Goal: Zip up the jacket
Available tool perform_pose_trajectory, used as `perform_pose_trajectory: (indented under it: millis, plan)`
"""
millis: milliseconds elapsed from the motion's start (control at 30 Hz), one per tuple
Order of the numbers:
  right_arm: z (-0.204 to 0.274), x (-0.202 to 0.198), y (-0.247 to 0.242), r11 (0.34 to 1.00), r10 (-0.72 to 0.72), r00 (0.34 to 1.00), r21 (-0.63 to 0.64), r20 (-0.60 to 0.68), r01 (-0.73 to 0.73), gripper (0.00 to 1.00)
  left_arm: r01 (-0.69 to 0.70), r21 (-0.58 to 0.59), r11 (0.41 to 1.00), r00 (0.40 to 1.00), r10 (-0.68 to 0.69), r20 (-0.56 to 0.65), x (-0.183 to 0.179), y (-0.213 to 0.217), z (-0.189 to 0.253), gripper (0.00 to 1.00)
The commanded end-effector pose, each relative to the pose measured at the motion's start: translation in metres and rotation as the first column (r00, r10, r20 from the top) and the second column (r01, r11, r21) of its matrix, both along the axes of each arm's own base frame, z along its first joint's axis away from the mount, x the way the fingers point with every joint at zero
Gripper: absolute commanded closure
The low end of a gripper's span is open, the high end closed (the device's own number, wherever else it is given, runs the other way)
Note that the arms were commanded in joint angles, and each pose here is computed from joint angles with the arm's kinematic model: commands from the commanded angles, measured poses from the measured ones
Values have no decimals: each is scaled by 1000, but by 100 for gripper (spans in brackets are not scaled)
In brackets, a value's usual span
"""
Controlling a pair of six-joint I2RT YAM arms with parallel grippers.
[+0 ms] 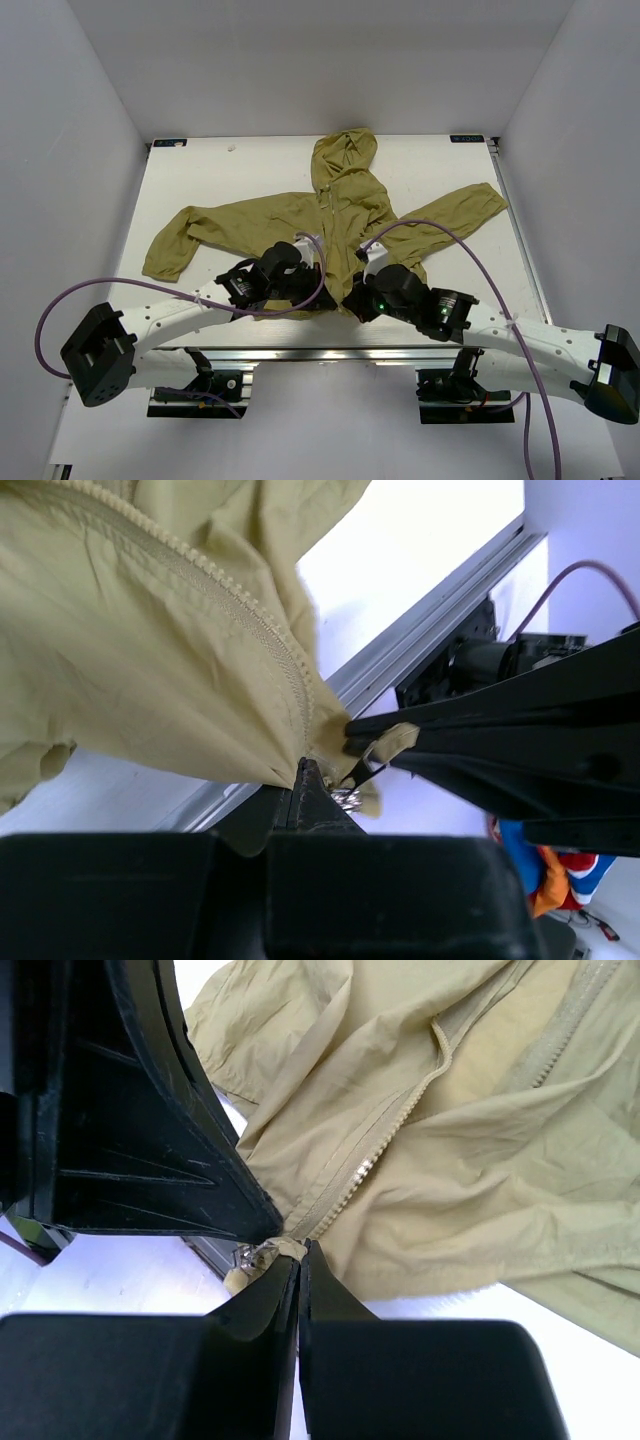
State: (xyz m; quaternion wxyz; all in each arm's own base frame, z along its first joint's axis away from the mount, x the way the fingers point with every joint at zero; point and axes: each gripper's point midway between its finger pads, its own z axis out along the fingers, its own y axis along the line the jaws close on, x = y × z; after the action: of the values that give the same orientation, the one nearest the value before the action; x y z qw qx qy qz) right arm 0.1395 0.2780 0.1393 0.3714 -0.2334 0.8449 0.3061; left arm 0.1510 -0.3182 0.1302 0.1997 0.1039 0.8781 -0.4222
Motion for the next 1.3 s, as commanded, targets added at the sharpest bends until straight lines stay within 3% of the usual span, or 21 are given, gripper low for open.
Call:
perform_pose_trajectory:
  millis: [0,100,500,700,933,1000,1067,1167,1267]
  plan:
    - [24,5,6,998,20,998,51,54,-23,100,50,6,999,999,-50,-13,-12,3,5,100]
    - [20,6,4,999,30,997,30,70,-32,100,57,10,998,998,-56,-25,-15,6,5,100]
    - [16,-42,31,917,385,920,87,70,-390,100,4,50,999,1000,-3,-26,-5,7,7,100]
    - [-18,-77,22,858,513,858,60,-39,-510,100,-72,106,992,997,73,-11,1,20,6,100]
    - [-65,-89,9,856,498,850,-57,-173,-513,100,-70,121,990,996,75,-38,-7,28,-9,100]
    - [-69,-95,12,836,528,829,-60,-184,-546,70,-64,136,989,995,74,-69,-13,32,-21,100]
    - [-72,-105,14,804,573,796,-57,-196,-592,47,-64,142,988,994,77,-81,-16,35,-28,100]
    - [-78,-113,9,788,580,778,-74,-240,-611,31,-70,154,986,992,85,-91,-18,39,-33,100]
    - [-77,-111,4,808,546,799,-94,-250,-581,28,-70,157,985,992,85,-90,-20,41,-34,100]
